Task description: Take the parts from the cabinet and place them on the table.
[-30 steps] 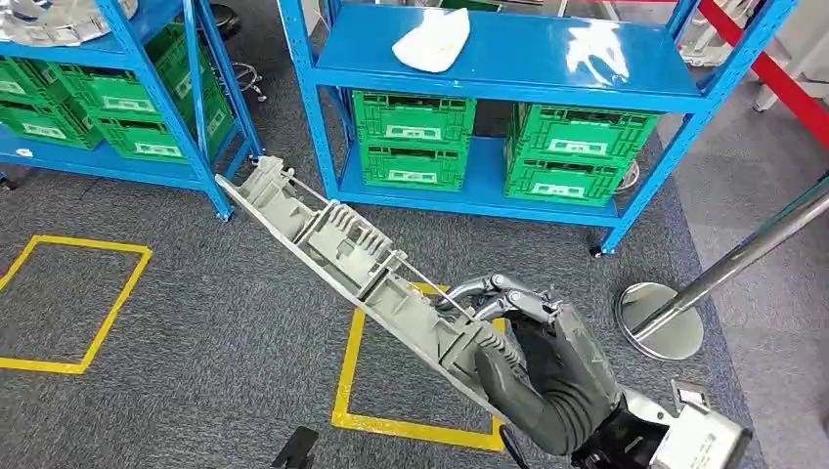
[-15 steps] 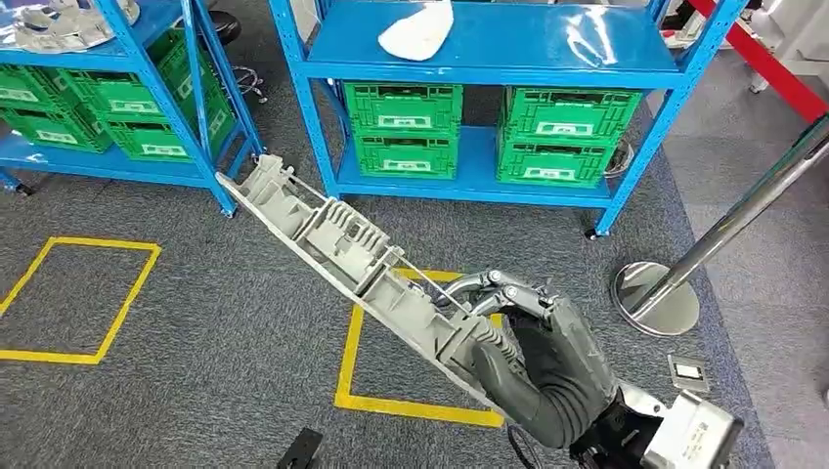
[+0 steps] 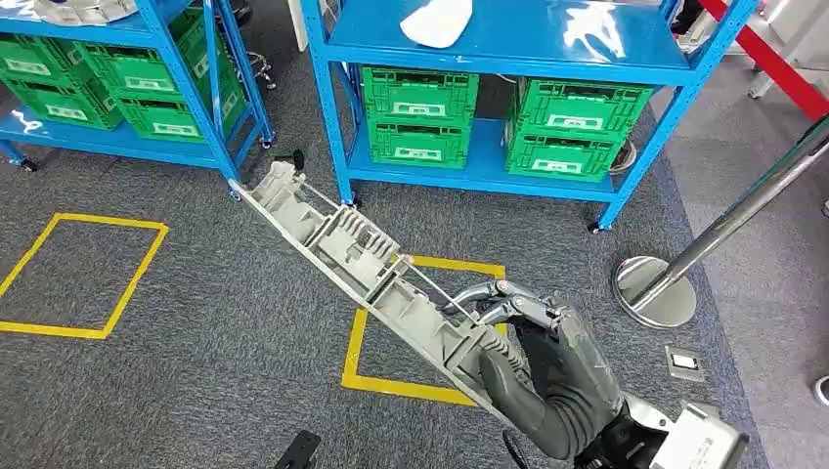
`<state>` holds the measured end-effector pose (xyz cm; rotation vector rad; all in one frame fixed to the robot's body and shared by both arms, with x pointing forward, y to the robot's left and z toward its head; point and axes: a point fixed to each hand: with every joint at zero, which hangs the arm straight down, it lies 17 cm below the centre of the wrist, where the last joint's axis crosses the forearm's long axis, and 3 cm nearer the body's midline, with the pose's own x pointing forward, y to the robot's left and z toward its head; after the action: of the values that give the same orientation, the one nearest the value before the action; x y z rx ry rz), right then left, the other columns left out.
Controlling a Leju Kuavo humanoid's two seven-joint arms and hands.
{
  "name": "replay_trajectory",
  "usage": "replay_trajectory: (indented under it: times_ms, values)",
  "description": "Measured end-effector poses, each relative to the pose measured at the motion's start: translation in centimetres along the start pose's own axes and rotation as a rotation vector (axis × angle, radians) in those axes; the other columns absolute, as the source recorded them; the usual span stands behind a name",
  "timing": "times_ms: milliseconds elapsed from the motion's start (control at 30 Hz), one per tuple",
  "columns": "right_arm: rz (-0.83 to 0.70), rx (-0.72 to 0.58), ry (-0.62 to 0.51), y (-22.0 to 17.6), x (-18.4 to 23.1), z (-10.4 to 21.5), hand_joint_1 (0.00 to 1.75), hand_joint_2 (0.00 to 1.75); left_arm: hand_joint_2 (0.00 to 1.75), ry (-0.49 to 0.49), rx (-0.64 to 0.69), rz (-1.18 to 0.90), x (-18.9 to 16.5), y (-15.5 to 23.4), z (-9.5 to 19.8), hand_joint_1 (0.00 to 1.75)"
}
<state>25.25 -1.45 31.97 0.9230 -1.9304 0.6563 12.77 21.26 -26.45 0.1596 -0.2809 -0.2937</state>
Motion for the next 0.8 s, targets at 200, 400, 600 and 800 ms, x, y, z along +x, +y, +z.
replay_trajectory:
  times_ms: [200,400,600,800]
  values:
    - [0.003,0.0,-0.006,0.02,0.29,0.03,1.75,1.75,1.75,-0.004,0.001,0.0,0.13,-0.05,0.01,0.0]
    - [0.007,-0.002,-0.008,-0.15,0.37,-0.02,1.75,1.75,1.75,-0.001,0.0,0.001,0.04,-0.07,0.02,0.0]
    - [0.008,-0.003,-0.007,-0.2,0.35,-0.02,1.75,1.75,1.75,-0.001,0.002,0.0,0.06,0.02,0.0,0.0]
    - [0.01,-0.004,-0.009,-0.28,0.42,-0.05,1.75,1.75,1.75,-0.004,0.004,0.0,0.3,0.25,-0.07,0.0]
